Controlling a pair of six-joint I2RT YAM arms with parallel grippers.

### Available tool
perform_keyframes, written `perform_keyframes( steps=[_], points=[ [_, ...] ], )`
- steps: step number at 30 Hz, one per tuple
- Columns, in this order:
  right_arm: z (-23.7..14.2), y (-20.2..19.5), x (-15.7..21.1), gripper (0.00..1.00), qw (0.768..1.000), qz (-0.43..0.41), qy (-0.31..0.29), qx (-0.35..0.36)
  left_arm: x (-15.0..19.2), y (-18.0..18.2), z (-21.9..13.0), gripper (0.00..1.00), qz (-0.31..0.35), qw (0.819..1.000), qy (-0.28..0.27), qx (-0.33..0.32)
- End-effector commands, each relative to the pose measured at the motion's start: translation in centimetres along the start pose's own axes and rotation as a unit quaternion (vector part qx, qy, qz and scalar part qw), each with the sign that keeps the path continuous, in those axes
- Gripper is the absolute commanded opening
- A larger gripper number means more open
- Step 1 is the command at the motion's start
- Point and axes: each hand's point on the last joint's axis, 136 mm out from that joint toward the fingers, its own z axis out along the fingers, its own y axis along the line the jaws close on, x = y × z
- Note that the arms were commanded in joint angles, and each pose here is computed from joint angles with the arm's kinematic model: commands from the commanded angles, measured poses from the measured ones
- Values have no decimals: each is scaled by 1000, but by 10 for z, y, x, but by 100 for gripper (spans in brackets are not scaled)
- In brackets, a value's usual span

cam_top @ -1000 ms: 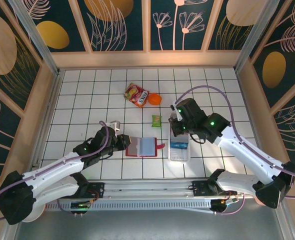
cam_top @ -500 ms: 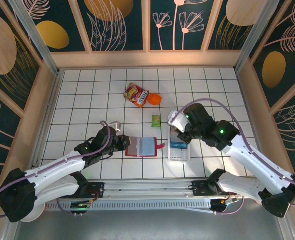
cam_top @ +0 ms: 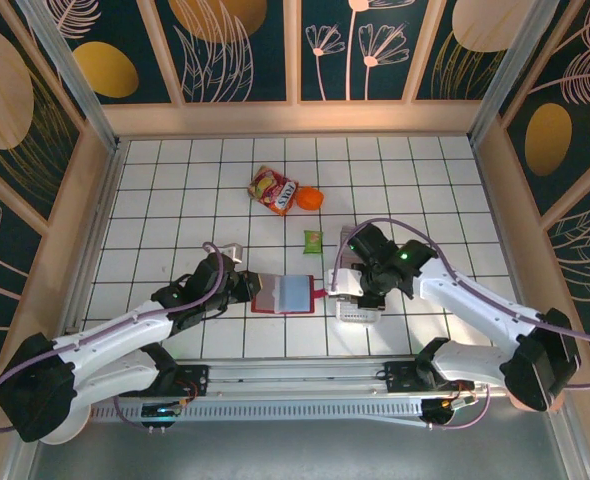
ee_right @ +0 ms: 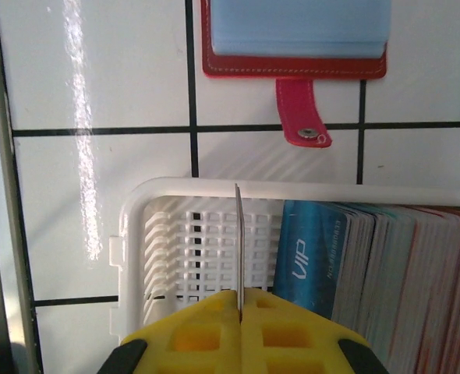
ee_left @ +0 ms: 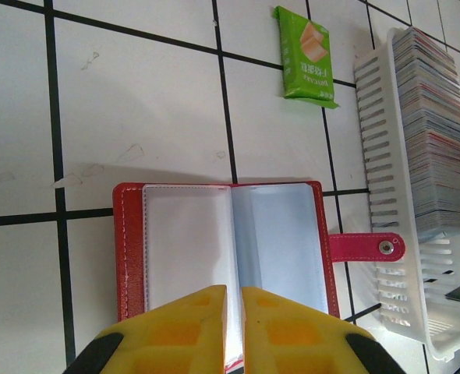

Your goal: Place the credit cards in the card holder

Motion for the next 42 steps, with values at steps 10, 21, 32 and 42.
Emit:
perform_keyframes(
  steps=[10, 21, 32, 42],
  points=[
    [16, -14, 27, 0, 998, -30, 54, 21, -1, -1, 3, 13, 5, 1000, 1, -2],
    [27, -14, 25, 0, 999, -18, 34, 25, 1, 0, 5, 13, 0, 1000, 3, -1],
    [24, -31, 29, 9, 993, -46, 35, 101, 5, 1, 6, 13, -2, 1000, 8, 2],
    [21, -27, 26, 29, 991, -67, 22, 113, 6, 2, 8, 14, -6, 1000, 9, 3]
  ],
)
